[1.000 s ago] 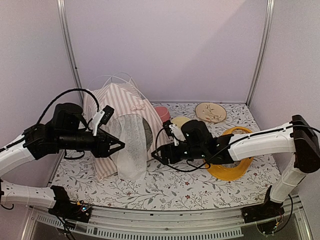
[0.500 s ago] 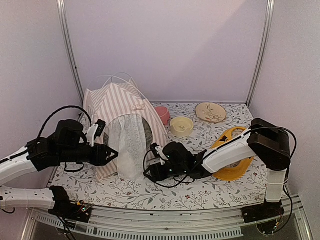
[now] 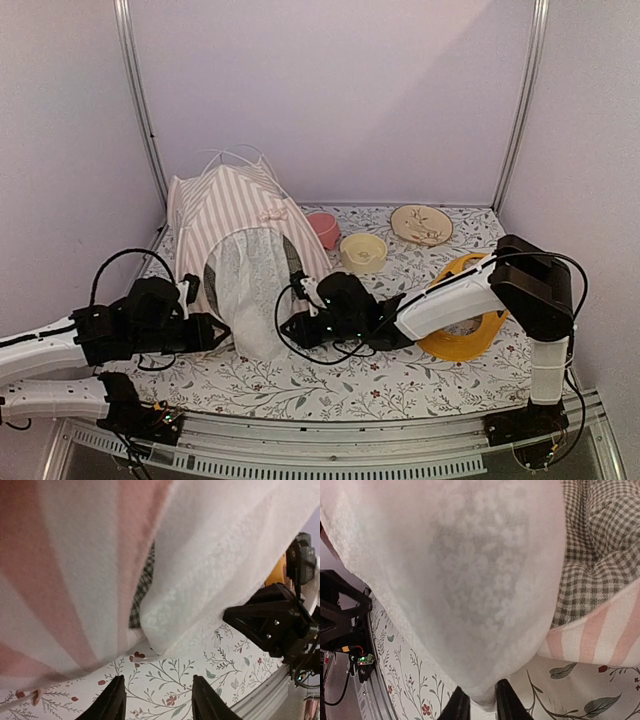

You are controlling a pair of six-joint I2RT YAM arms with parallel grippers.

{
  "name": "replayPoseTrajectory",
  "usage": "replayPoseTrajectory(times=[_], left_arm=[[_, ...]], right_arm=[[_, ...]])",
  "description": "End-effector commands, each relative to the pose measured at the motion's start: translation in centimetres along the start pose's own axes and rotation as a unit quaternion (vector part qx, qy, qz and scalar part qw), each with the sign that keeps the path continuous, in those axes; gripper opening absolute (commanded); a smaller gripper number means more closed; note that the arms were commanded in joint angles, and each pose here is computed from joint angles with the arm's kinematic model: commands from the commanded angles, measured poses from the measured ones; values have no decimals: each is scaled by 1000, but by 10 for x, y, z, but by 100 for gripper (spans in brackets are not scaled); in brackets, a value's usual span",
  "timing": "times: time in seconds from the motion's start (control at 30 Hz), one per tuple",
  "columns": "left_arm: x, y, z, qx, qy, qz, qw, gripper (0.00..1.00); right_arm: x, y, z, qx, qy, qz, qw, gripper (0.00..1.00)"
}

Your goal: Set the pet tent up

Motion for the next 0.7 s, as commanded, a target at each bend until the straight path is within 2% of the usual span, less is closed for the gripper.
replayPoseTrajectory(times=[0.0,0.03,0.07,0.2,0.3,0.43,0.67], left_arm=[[-5,29,22,41,63,-53,996,45],[-6,39,26,45,64,-68,995,45],[-7,48,30,43,59,-77,994,45],[-10,83,49,40,76,-109,990,45],[-10,98,48,31,61,-119,991,45],[-12,90,45,44,27,-108,993,43],[-5,59,56,69,31,-99,992,43]], right_arm=[[-4,20,-4,2,-16,-9,1000,7],[-4,22,-8,0,-18,-6,1000,1],[-3,35,-4,0,-12,-16,1000,0],[3,55,8,14,-6,-20,1000,0],[13,64,20,22,5,-17,1000,0],[24,69,27,22,12,-10,1000,0],[32,66,34,17,8,4,1000,0]])
Point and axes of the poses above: each gripper's point midway between its finger pads, its own x axis back along the fingers, its own z axis along the line the jaws close on, y = z × x, the point moved 9 cm from there along x, back along the fingers, and after that the axes turned 4 degrees about -x, right-handed, at the moved point
